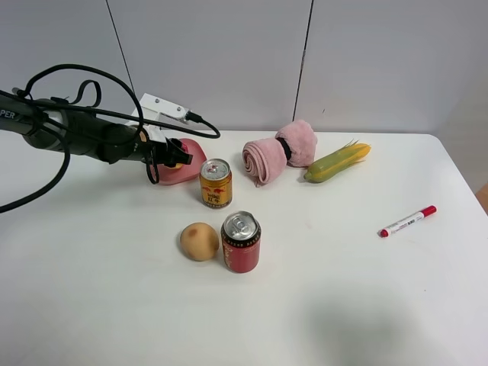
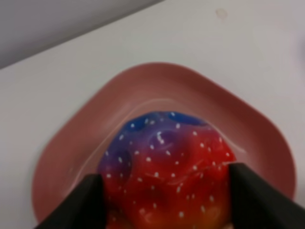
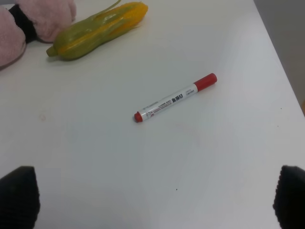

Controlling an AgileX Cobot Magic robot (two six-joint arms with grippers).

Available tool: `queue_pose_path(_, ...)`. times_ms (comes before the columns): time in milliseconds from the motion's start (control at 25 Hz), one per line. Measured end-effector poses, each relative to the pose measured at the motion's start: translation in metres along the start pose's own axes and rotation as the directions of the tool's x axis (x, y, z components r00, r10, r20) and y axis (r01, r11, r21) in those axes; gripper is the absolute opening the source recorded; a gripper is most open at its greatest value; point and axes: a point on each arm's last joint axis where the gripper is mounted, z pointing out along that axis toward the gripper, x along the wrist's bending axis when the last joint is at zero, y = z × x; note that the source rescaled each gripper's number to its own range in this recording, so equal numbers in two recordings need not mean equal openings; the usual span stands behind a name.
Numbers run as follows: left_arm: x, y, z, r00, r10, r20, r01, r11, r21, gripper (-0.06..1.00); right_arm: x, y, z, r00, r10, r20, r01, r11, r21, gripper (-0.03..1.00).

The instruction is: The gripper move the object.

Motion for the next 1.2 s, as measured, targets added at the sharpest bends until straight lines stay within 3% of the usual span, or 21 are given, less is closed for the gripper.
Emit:
queue_pose_path(360,-0.001,-0.011,0.012,1.000,0.009,0.004,-0.009,1.000,-0.005,0.04,0.000,0.000,0.000,1.000,0.000,0.000,0.000,1.000,0.000,1.00)
queue_pose_path(400,-0.001,-0.011,0.012,1.000,0.011,0.005,-0.011,1.000,-0.005,0.16,0.000,0.000,0.000,1.000,0.000,0.000,0.000,1.000,0.000,1.00)
queue_pose_path(520,-0.001,-0.013,0.014,1.000,-0.008,0.006,0.008,1.000,0.003,0.75,0.000,0.000,0.000,1.000,0.000,0.000,0.000,1.000,0.000,1.00)
queue_pose_path(600,-0.001,-0.013,0.014,0.999,-0.043,0.006,0.043,0.999,0.005,0.92,0.000,0.000,0.000,1.000,0.000,0.000,0.000,1.000,0.000,1.00)
queue_pose_path(720,-0.001,-0.013,0.014,0.996,-0.085,0.006,0.085,0.996,0.006,0.98,0.000,0.000,0.000,1.000,0.000,0.000,0.000,1.000,0.000,1.00)
queue_pose_path(920,0.000,0.008,-0.007,0.994,-0.106,0.005,0.106,0.994,-0.025,0.98,0.000,0.000,0.000,1.000,0.000,0.000,0.000,1.000,0.000,1.00)
queue_pose_path(1080,0.003,0.054,-0.065,0.989,-0.145,0.006,0.144,0.983,-0.111,0.98,0.000,0.000,0.000,1.000,0.000,0.000,0.000,1.000,0.000,1.00)
queue_pose_path(1200,0.005,0.077,-0.116,0.989,-0.150,-0.003,0.149,0.983,-0.108,0.98,0.000,0.000,0.000,1.000,0.000,0.000,0.000,1.000,0.000,1.00)
